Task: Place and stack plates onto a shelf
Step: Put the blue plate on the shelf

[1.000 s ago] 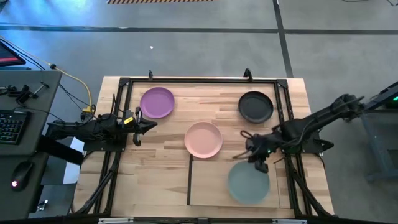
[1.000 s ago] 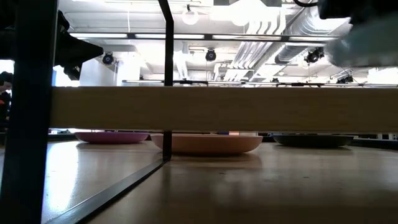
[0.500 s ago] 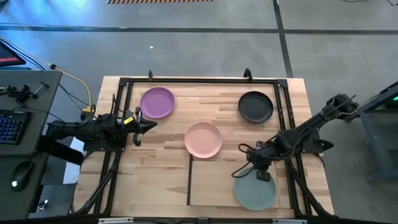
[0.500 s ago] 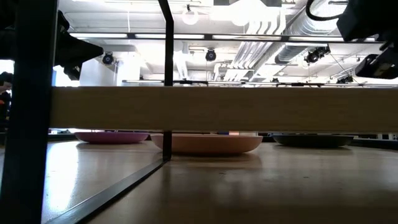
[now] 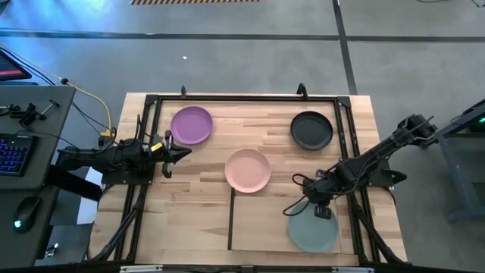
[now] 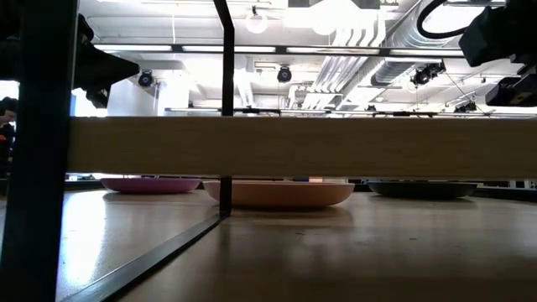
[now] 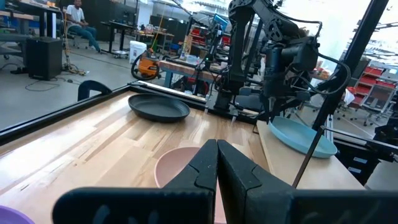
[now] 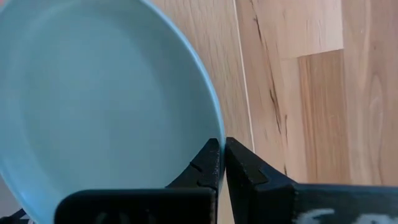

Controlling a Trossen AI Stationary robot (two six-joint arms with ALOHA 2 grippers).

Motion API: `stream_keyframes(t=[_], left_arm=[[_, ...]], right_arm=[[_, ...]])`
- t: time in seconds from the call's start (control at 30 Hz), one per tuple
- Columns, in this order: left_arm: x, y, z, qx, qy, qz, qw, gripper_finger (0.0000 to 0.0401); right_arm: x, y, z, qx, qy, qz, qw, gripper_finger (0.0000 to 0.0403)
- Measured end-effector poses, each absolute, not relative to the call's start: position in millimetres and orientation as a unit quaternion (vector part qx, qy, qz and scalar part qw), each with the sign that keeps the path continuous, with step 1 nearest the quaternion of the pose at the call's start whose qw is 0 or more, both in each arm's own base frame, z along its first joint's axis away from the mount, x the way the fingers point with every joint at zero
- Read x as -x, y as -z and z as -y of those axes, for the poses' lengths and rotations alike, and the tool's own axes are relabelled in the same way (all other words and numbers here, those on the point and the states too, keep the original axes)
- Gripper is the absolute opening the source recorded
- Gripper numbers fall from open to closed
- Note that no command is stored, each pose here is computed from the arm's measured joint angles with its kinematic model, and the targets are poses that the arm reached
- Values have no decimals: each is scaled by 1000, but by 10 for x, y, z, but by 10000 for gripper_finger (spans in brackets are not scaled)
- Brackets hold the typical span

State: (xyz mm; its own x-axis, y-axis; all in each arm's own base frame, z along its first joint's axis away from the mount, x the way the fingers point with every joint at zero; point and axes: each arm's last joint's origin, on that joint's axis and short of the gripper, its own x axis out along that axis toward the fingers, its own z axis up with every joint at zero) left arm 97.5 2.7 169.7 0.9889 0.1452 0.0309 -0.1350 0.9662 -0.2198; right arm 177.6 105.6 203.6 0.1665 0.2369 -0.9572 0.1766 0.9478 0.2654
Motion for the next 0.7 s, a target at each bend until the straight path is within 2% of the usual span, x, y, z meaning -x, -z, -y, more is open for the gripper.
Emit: stream_keyframes(t=[0.13, 0.23, 0.5, 0.6, 0.7], left_arm=[[-975, -1697, -27, 109, -71, 23, 991, 0], [-975, -1698, -27, 109, -71, 23, 991, 0], [-975, -1697, -27, 109, -71, 23, 991, 0], [-975, -1698, -27, 109, -71, 23, 991, 0], [-975, -1698, -27, 109, -71, 24, 991, 0]], right_arm=[[-1766, -2033, -1051, -167, -12, -650, 741, 1], [-1761, -2032, -1049, -177, -1, -652, 737, 15], [-1756, -2094, -1047, -192, 2, -646, 739, 132], [-1805, -2251, -1048, -192, -4, -630, 753, 170], [-1910, -2471, -1042, -180, -10, -591, 786, 192]])
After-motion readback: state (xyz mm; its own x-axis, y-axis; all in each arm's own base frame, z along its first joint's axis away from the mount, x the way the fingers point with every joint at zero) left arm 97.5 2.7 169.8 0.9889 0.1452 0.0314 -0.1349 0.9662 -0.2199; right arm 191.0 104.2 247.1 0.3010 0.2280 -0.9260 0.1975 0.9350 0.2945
